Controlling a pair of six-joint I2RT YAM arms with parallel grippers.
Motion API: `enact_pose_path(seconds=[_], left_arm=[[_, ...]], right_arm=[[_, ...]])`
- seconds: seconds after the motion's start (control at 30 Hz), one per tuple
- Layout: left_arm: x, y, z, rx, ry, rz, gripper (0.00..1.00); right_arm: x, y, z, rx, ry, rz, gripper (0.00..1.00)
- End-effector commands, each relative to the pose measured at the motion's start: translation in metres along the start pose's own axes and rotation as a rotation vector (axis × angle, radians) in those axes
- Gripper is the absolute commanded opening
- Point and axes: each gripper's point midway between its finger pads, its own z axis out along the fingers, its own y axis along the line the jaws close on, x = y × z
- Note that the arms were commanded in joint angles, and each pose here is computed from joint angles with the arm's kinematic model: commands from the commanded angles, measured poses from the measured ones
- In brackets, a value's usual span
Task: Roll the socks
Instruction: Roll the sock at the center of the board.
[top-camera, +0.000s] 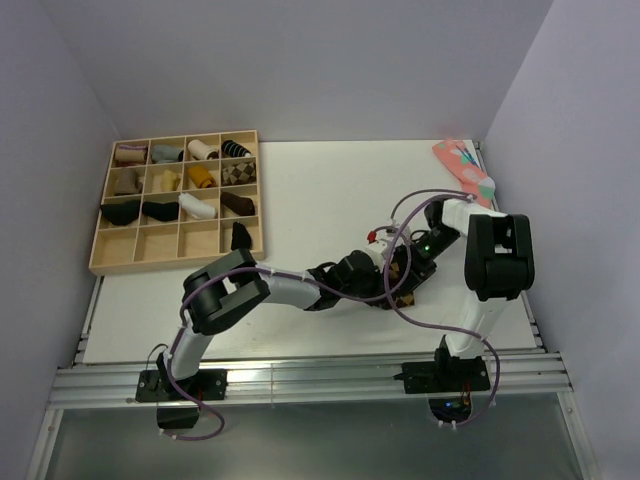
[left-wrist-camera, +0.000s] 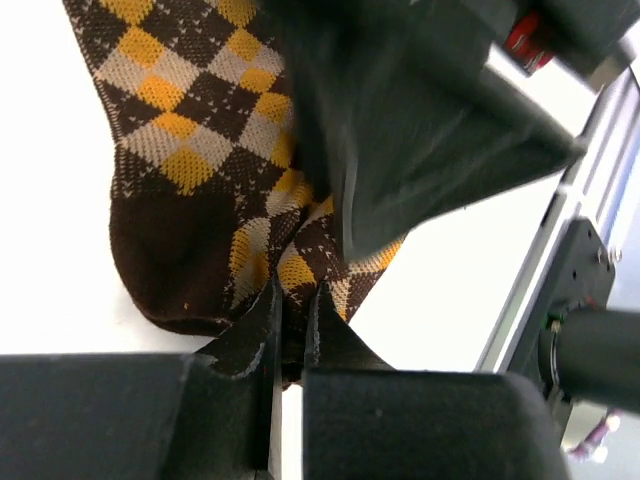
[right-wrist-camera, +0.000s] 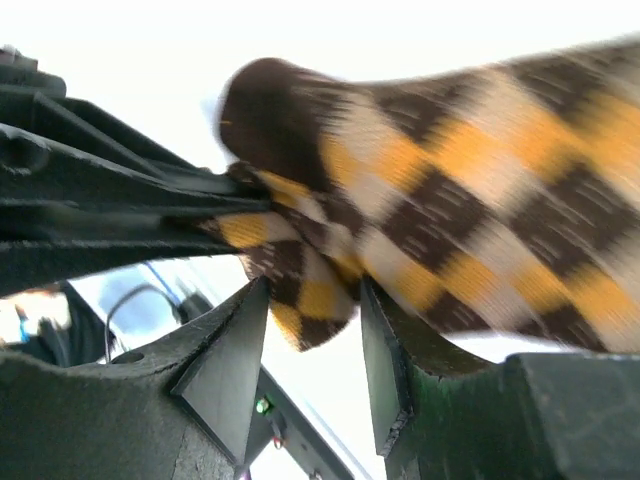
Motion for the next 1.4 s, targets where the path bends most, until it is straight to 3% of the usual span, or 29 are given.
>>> enact_pose_path(seconds=[0.0,0.1,0.33,0.6,0.8,1.0,1.17,1.37], left_arm=[[0.05,0.047,-0.017,-0.25,0.168,-0.054,0.0],[0.053,0.048,-0.021,-0.288,0.2,-0.094,0.0],[0.061,0.078,-0.057,-0.548,0.269,-0.14,0.0],[0.067,0.078,-0.091,-0.636,0.297,-0.184,0.0],[0.079,0.068,-0.085,-0.608,0.35,-0.216,0.0],[0.08,0.046,-0.063,-0.468,0.416,-0.273,0.0],[0.088,0.033,-0.055,-0.343,0.462,-0.374,0.0],[0.091,0.045,-0.061,-0.323,0.477,-0.453,0.0]], right_arm=[[-0.045,-0.042,-0.032,0.156,-0.204,-0.022,0.49],[-0.046,-0.048,-0.042,0.166,-0.246,-0.008,0.48],[-0.047,-0.053,-0.041,0.189,-0.273,-0.016,0.49],[-0.064,-0.062,-0.045,0.166,-0.289,-0.017,0.48],[-0.059,-0.041,-0.048,0.122,-0.305,-0.145,0.48],[-0.043,-0.024,-0.038,0.096,-0.313,-0.3,0.38],[-0.033,-0.002,-0.038,0.042,-0.313,-0.425,0.47],[-0.021,0.02,-0.039,0.004,-0.299,-0.559,0.52]])
